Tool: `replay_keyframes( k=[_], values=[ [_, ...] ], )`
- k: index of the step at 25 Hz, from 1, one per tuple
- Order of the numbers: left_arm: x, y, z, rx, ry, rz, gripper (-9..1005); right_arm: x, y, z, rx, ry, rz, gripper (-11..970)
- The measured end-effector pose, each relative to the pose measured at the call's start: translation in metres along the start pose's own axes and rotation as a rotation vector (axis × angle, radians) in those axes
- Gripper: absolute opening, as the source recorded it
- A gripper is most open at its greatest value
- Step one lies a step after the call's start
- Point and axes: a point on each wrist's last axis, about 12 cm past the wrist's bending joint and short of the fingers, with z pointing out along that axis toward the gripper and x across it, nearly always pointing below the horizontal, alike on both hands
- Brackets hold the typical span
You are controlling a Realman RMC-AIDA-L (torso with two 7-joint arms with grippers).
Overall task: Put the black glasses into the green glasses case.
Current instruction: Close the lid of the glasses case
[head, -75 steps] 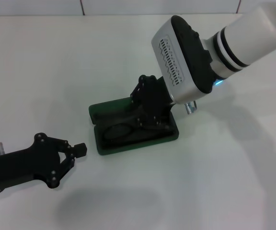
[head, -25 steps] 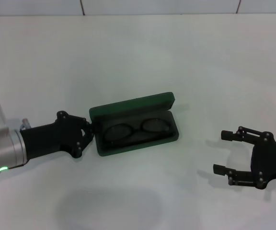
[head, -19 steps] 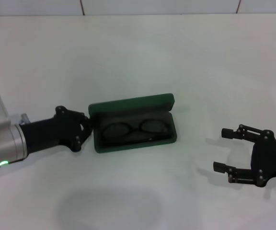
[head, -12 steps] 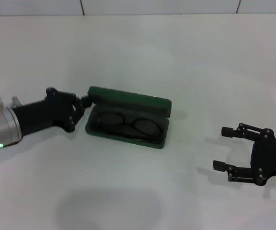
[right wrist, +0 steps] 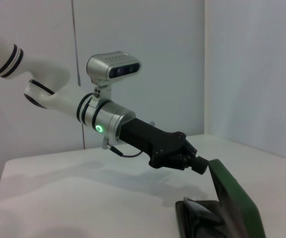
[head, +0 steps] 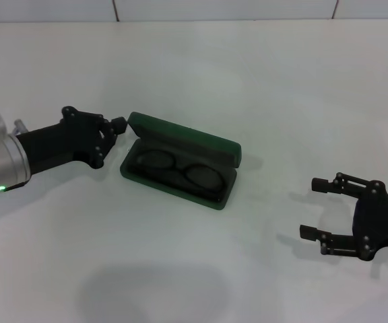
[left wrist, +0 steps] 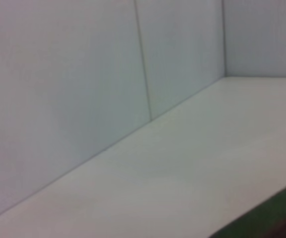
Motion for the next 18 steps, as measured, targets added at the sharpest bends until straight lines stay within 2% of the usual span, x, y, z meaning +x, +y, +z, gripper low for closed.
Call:
replay_keyframes(
  k=[5,6,7,8,11,15,18],
  values=[
    [0.006,-0.002,-0.016,-0.040,-0.055,-0.099,47,0.001,0.001,-0.003,0.007,0.002,0.004,799],
    [0.006,-0.004,-0.022,-0.037,-0.082,-0.146,48,0.002,0.001,-0.003,0.009,0.002,0.005,799],
    [0.005,-0.005,-0.032,-0.037,-0.135,-0.283,48,0.002,0.001,-0.004,0.011,0.002,0.005,799],
    [0.005,-0.005,-0.032,-0.037,-0.135,-0.283,48,0.001,0.000,-0.004,0.014,0.001,0.005,799],
    [0.000,0.000,-0.045,-0.044,-0.162,-0.446,48,0.002,0.000,-0.006,0.026,-0.003,0.008,799],
    [-0.016,0.002,-0.045,-0.028,-0.140,-0.491,48,0.003,0.000,-0.006,0.034,0.002,0.009,799],
    [-0.035,0.005,-0.033,0.016,-0.108,-0.494,49,0.002,-0.002,-0.005,0.038,0.005,0.007,799]
  ],
)
